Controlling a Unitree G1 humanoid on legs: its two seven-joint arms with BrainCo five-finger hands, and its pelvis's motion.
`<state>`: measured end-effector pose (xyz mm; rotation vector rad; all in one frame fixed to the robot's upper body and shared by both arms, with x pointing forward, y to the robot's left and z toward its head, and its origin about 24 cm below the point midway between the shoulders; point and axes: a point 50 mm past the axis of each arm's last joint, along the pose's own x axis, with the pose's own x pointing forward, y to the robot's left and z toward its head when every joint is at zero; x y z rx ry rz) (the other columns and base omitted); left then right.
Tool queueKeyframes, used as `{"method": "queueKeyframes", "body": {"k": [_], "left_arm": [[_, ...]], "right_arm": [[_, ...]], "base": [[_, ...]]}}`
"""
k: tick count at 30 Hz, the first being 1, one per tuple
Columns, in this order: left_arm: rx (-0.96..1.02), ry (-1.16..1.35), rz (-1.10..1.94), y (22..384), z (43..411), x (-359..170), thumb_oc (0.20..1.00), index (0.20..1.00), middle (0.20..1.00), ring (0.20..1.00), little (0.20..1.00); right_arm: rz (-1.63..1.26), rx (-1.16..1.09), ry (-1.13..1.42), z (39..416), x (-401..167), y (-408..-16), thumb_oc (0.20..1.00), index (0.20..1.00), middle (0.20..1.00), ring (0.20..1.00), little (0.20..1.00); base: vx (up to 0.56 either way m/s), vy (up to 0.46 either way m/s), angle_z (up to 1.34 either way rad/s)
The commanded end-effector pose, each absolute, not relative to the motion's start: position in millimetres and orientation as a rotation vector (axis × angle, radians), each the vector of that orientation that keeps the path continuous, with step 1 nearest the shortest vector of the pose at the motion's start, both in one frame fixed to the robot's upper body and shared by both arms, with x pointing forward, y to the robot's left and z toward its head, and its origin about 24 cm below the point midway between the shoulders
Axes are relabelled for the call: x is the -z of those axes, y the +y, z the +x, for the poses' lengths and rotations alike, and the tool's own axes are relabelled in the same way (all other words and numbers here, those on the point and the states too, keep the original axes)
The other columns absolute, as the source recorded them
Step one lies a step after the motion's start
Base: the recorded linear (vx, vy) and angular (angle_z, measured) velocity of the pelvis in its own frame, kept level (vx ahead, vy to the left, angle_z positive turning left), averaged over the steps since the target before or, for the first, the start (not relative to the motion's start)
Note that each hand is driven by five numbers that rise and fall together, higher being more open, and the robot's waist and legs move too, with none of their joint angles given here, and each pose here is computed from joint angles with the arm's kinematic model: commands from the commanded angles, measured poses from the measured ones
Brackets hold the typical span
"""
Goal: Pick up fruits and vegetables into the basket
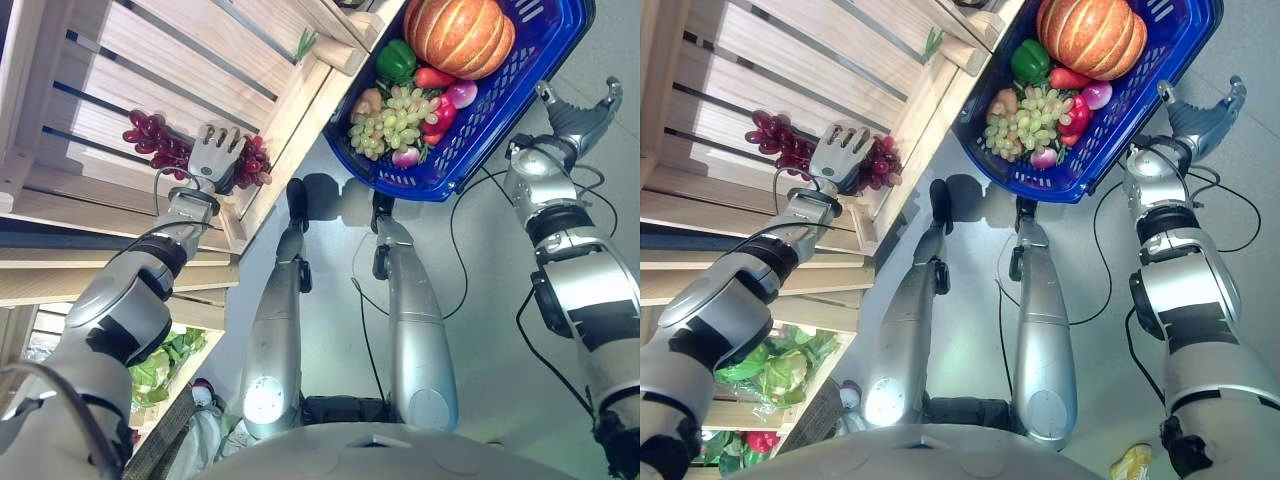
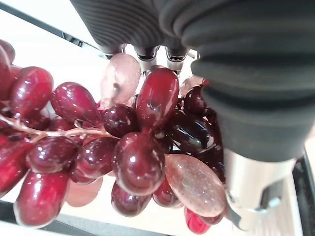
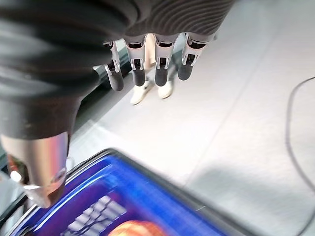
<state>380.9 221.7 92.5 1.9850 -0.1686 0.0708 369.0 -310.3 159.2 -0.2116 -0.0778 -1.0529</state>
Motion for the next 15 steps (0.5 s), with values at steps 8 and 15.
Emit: {"method": "queueKeyframes", "body": {"k": [8,15], "left_arm": [[-0.116,0.314,2.080,295,349,-56,0.953,0.953,0.953,0.953,0.953],[-0.106,0.381,2.063,300,349,-57,0.200,0.200,0.200,0.200,0.200]], "right_arm": [[-0.167,1.182,0.013,344,-136,-347,1.000,1.000,1.000,1.000,1.000],[-0.165,1.166,-0.030,350,-147,-342,1.000,1.000,1.000,1.000,1.000]], "base": [[0.00,-0.016,0.03],[0.00,0.000,0.00]]}}
